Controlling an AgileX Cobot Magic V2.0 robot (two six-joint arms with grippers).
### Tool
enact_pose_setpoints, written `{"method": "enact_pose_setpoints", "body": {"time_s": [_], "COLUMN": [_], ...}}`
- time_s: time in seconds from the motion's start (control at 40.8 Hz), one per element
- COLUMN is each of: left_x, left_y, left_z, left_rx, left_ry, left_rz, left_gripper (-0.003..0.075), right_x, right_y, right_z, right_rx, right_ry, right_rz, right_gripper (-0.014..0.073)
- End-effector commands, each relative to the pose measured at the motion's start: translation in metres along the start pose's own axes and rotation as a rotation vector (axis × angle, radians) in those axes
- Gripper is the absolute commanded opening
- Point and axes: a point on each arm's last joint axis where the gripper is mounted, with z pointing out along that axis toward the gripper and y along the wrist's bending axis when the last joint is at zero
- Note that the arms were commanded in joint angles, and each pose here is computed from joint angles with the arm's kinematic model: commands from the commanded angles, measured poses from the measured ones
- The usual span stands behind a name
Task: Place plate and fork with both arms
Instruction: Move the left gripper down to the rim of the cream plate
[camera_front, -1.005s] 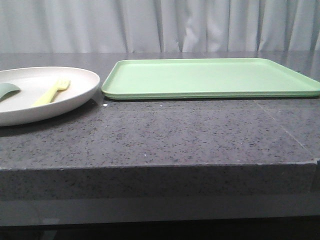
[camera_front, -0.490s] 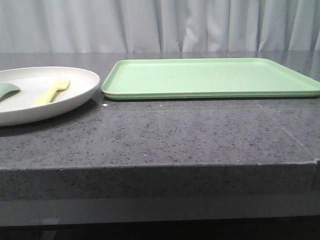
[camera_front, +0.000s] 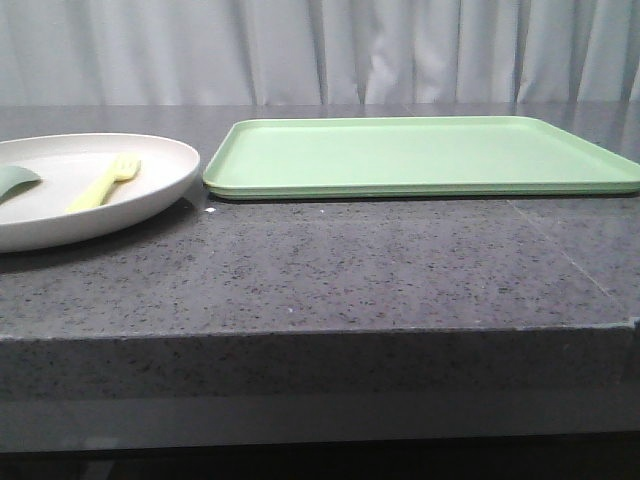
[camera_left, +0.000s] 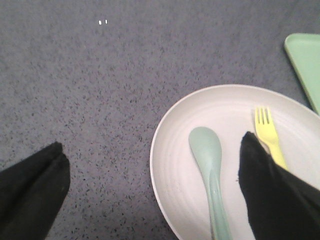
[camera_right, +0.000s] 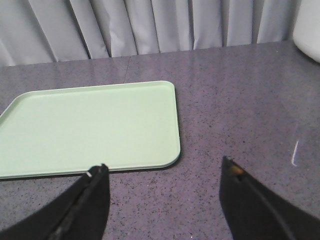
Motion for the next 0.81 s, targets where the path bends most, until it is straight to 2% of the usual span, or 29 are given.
{"method": "enact_pose_setpoints", "body": {"time_s": [0.0, 0.245, 0.564, 0.785], "left_x": [-0.024, -0.033, -0.018, -0.009], "left_y": [-0.001, 0.000, 0.002, 0.001], "left_z": [0.009, 0.061, 0.106, 0.122], "left_rx": [0.002, -0.011, -0.016, -0.008], "left_ry": [0.010, 0.225, 0.367, 0.419], "left_rz": [-0.018, -0.010, -0.014, -0.035], "left_gripper": [0.0663, 0.0650, 0.0447, 0.0442], "right_x": [-0.017, -0.017, -0.017, -0.017], "right_y": [0.002, 0.002, 0.002, 0.002], "right_z": [-0.002, -0.002, -0.002, -0.002], "right_rx": [-0.006, -0.006, -0.006, -0.006], "right_ry": [-0.101, -0.101, -0.101, -0.101], "right_rz": [-0.006, -0.006, -0.006, -0.006], "right_gripper": [0.0501, 0.0501, 0.0501, 0.0501]}}
